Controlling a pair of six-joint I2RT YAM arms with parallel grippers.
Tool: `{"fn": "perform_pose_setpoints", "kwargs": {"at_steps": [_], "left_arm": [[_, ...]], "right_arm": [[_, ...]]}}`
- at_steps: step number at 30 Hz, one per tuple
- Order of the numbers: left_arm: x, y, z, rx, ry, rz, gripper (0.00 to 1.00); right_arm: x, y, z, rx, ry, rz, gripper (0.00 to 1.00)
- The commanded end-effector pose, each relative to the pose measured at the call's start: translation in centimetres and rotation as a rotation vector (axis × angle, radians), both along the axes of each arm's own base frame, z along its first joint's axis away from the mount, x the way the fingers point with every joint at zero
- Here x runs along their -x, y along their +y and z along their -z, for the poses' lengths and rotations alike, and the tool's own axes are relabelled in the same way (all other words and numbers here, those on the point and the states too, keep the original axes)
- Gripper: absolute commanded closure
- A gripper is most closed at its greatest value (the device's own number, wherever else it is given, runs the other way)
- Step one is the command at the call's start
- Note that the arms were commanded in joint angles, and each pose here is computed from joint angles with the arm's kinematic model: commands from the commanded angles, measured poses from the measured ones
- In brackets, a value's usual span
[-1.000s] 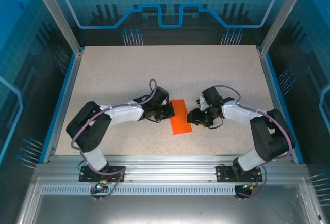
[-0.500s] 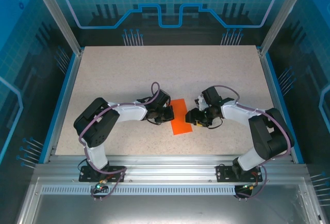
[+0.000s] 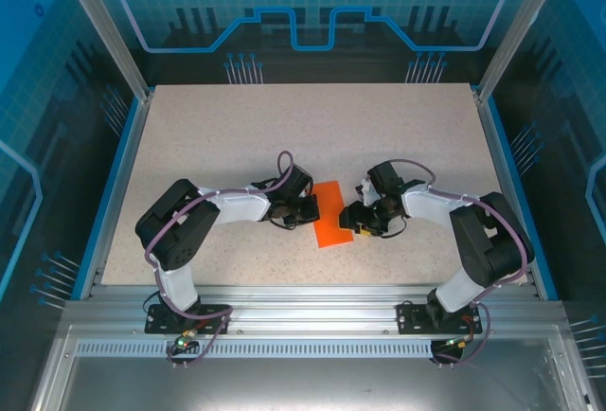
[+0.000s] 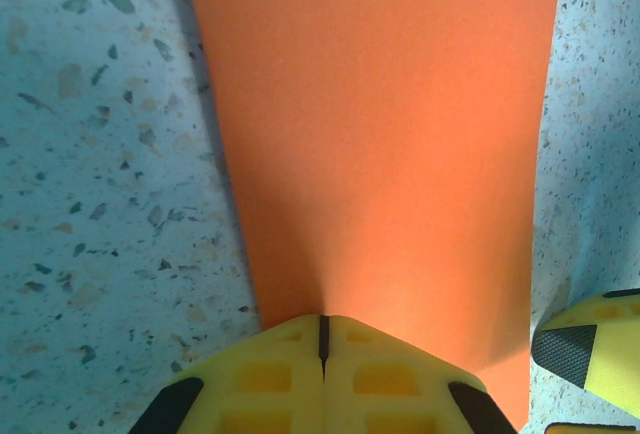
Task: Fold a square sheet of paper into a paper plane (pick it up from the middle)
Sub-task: Third fold the triangle at the center of the table.
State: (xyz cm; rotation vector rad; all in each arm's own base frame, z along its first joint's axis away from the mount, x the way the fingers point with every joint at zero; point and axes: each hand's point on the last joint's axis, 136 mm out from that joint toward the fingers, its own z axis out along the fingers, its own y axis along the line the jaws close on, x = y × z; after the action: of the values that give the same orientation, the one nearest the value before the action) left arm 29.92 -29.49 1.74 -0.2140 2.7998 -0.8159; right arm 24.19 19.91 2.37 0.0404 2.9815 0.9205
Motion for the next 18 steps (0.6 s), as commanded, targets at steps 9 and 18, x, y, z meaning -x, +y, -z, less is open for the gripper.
{"fn": "perform_pose_setpoints", "kwargs": {"at_steps": [9, 18], "left_arm": [[0.8, 0.6, 1.2, -0.020, 0.032, 0.015, 0.96], [0.9, 0.5, 0.9, -0.016, 0.028, 0.024, 0.96]], "right_arm": [[0.7, 1.6, -0.7, -0.078, 0.007, -0.036, 0.49], [-0.3, 1.5, -1.5, -0.122, -0.018, -0.012, 0.48]]}}
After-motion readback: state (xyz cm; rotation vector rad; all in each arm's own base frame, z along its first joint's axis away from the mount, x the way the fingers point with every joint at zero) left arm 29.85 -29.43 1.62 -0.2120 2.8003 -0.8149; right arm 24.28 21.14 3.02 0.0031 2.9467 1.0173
